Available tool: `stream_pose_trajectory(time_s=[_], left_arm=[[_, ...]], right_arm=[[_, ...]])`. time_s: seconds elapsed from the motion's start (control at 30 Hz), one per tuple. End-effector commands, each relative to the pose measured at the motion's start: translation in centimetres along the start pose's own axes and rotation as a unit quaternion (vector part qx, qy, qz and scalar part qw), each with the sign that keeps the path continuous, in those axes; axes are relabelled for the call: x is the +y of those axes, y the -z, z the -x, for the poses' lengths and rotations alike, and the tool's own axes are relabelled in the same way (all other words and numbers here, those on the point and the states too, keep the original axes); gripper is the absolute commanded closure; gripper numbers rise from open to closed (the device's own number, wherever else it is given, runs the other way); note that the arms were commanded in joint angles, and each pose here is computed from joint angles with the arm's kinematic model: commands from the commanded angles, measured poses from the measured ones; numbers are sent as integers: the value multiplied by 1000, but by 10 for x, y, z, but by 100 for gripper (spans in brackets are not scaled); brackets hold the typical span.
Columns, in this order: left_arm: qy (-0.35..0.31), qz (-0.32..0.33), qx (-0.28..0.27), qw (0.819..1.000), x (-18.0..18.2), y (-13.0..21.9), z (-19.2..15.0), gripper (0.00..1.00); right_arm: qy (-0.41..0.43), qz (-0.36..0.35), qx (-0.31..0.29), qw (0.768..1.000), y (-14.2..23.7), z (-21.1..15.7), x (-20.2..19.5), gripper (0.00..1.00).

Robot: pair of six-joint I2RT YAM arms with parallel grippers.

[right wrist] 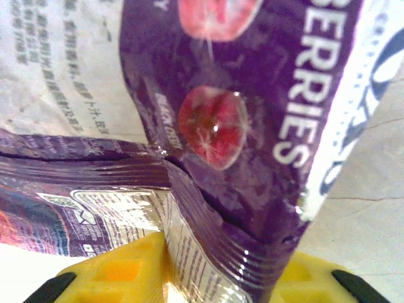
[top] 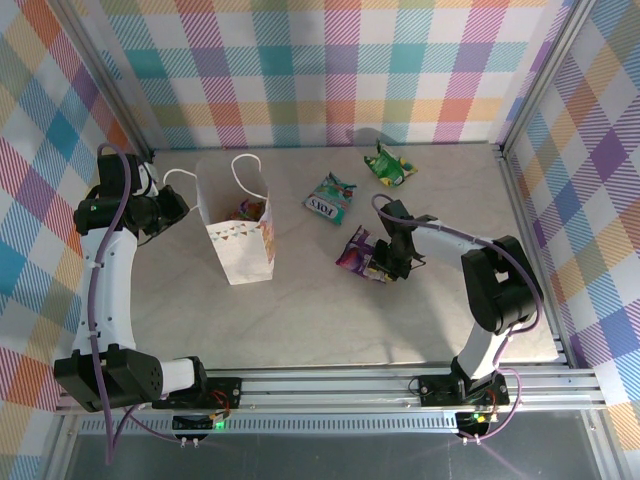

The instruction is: Place the snacks into the paper bag

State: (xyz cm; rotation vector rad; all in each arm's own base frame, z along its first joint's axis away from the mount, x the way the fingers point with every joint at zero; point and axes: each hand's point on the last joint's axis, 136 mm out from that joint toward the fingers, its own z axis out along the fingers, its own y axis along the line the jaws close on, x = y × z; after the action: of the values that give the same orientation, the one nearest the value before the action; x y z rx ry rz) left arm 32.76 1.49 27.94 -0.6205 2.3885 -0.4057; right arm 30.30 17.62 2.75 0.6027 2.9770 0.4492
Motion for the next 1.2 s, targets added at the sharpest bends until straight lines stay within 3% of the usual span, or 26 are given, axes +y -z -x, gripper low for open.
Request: stream_pose_trajectory(time_s=[0.0,0.37,1.17], left_arm=[[1,2,-1,1000,-2,9,-3,85],[0,4,-5,1000,-2,11,-4,85],[-7,-21,-10,1000,-14,16,2,79]], right_arm=[[11,-16,-17,1000,10,5,-2,71],[20,-23,-29,999,21,10,-1,82],[81,17,-81,993,76,29,35,88]])
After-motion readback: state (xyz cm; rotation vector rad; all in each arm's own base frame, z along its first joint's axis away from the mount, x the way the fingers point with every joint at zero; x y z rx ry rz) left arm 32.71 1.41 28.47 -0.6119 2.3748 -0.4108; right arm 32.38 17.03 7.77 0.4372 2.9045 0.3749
